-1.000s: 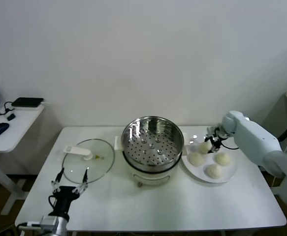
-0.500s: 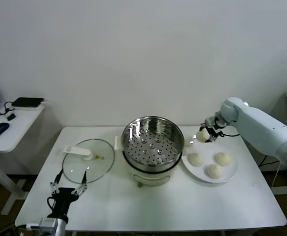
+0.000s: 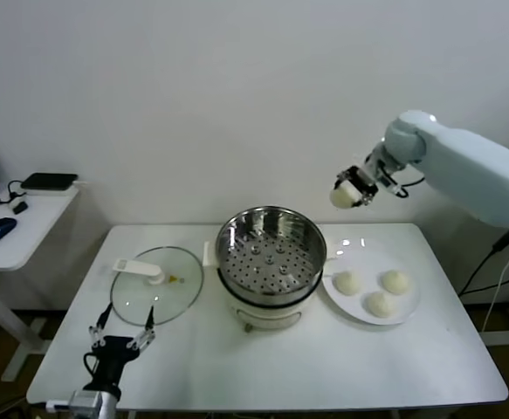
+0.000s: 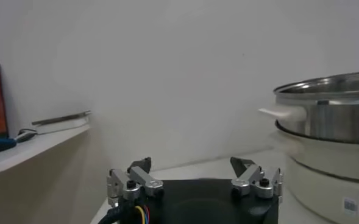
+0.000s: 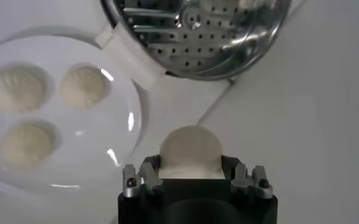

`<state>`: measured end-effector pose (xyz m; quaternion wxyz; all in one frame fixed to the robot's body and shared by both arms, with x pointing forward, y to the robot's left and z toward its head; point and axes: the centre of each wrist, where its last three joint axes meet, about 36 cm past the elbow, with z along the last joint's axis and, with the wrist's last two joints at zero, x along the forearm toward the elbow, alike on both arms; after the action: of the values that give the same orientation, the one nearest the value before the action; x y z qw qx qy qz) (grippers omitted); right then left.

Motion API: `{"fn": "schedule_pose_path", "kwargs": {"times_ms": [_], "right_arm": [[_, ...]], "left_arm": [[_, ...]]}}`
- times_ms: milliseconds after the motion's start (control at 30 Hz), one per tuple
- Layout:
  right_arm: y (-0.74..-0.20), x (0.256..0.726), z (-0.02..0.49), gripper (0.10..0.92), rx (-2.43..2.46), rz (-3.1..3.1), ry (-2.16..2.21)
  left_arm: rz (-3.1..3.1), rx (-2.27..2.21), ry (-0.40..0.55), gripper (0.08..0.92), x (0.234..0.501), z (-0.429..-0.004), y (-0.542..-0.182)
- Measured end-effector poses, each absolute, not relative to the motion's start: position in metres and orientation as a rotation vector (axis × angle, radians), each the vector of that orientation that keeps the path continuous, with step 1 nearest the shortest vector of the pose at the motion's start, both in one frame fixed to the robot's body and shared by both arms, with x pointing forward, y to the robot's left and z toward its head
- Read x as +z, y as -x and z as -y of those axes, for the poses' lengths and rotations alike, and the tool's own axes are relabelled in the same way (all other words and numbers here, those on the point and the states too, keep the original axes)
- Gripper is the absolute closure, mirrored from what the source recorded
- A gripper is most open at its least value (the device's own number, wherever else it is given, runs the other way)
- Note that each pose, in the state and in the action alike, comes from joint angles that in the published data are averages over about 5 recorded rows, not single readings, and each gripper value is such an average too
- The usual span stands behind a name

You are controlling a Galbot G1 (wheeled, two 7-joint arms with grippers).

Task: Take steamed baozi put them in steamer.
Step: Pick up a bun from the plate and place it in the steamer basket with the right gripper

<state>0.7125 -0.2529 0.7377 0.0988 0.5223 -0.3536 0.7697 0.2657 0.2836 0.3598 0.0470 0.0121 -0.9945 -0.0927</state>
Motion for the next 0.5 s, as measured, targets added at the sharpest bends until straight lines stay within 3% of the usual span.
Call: {"fn": "schedule_pose_path", "kwargs": {"times_ms": [233, 500], "right_arm": [[-0.707, 0.758, 0.194, 0.35, 2.381, 0.929, -1.627], [-0.706, 0.741, 0.129, 0.331, 2.445, 0.779, -1.727]], "left_arm": [[3.044, -0.29, -0.035, 0.177, 0.364, -0.282, -0.269], [3.05, -0.3, -0.048, 0.177, 0.367, -0.286, -0.27]]}}
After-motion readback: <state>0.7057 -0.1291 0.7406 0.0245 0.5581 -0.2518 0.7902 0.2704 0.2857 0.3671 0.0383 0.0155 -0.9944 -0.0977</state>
